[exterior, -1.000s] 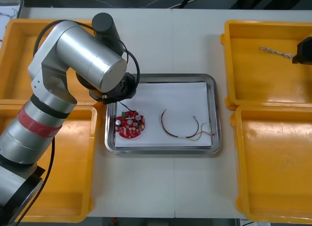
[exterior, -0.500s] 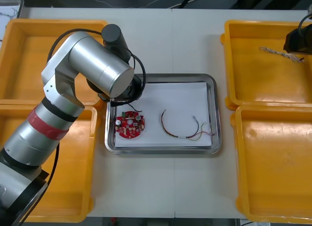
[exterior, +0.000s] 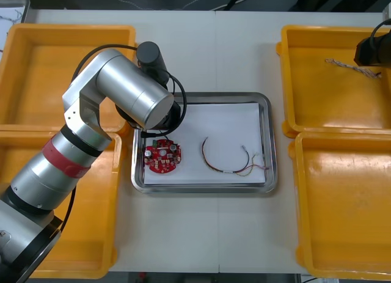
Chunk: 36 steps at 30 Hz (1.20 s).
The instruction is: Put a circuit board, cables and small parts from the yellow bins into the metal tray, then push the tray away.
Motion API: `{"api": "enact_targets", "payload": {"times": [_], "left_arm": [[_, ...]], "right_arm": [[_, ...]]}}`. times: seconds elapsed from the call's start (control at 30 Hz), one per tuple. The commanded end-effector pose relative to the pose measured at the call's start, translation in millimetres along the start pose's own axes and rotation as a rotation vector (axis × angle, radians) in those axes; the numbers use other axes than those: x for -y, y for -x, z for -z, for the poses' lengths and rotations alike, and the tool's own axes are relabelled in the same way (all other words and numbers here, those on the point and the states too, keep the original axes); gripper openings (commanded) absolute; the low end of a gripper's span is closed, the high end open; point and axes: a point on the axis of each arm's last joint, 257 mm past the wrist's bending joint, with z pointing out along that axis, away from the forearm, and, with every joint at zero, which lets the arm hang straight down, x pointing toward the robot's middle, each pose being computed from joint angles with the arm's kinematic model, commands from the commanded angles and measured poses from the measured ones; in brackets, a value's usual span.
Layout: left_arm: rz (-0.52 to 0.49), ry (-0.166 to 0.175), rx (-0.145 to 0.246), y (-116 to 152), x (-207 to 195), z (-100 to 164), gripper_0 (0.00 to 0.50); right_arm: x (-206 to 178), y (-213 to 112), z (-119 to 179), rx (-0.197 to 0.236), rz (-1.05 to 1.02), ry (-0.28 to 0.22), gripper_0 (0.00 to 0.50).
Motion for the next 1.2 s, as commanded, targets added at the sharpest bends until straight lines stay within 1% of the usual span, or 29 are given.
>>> {"api": "enact_targets", "payload": {"times": [0.03, 0.17, 0.4, 0.53, 0.6, 0.63, 0.67, 0.7, 0.73, 0.8, 0.83, 0.9, 0.93, 0.97, 1.0, 1.07, 1.17, 1.2], "left_arm": [[-0.089, -0.018, 0.013, -3.1, 15.7, -3.7, 0.000], [-0.091, -0.013, 0.022, -0.6, 12.3, -9.8, 0.000], [-0.096, -0.006, 0.022, -0.6, 10.7, -11.2, 0.000], [-0.094, -0.005, 0.023, -0.3, 10.4, -11.2, 0.000], [-0.093, -0.005, 0.023, -0.3, 10.4, -11.2, 0.005], [-0.093, -0.005, 0.023, -0.3, 10.4, -11.2, 0.050], [-0.093, -0.005, 0.023, -0.3, 10.4, -11.2, 0.107], [-0.091, -0.007, 0.022, -0.6, 10.7, -11.2, 0.126], [-0.091, -0.007, 0.022, -0.6, 10.7, -11.2, 0.140], [-0.090, -0.007, 0.022, -0.6, 10.7, -11.2, 0.148], [-0.090, -0.007, 0.022, -0.6, 10.7, -11.2, 0.163], [-0.090, -0.007, 0.022, -0.6, 10.7, -11.2, 0.167], [-0.088, -0.008, 0.021, -0.8, 11.0, -11.2, 0.177], [-0.087, -0.009, 0.023, -0.6, 11.4, -10.8, 0.203], [-0.086, -0.008, 0.021, -0.8, 11.0, -11.2, 0.219], [-0.085, -0.008, 0.021, -0.8, 11.0, -11.2, 0.281], [-0.084, -0.009, 0.023, -0.6, 11.4, -10.8, 0.319], [-0.084, -0.009, 0.023, -0.6, 11.4, -10.8, 0.320]], "right_arm": [[12.3, 36.9, 8.9, 0.075, 0.026, -0.020, 0.500], [4.2, 34.7, 3.1, 0.088, 0.031, -0.014, 0.500], [-9.8, 20.6, -5.9, 0.063, 0.084, -0.011, 0.500], [-15.2, 17.7, -9.1, 0.066, 0.135, -0.001, 0.500], [-15.6, 18.3, -11.0, 0.078, 0.141, 0.003, 0.500], [-16.1, 17.8, -13.2, 0.087, 0.142, 0.005, 0.500], [-15.7, 17.8, -14.8, 0.096, 0.144, 0.005, 0.500], [-15.0, 17.6, -15.5, 0.099, 0.143, 0.005, 0.500], [-14.6, 17.7, -16.4, 0.104, 0.136, 0.005, 0.500], [-16.3, 18.9, -17.5, 0.115, 0.132, 0.008, 0.500], [-17.6, 19.0, -18.2, 0.120, 0.133, 0.009, 0.500], [-18.6, 19.8, -18.6, 0.126, 0.124, 0.011, 0.500], [-18.4, 21.0, -18.5, 0.131, 0.120, 0.012, 0.500], [-19.4, 21.9, -18.4, 0.134, 0.112, 0.015, 0.500], [-19.7, 22.7, -18.2, 0.137, 0.109, 0.017, 0.500], [-23.9, 22.2, -18.9, 0.138, 0.097, 0.026, 0.500], [-25.2, 18.1, -21.0, 0.131, 0.077, 0.033, 0.500], [-26.4, 16.8, -21.6, 0.129, 0.072, 0.036, 0.500]]}}
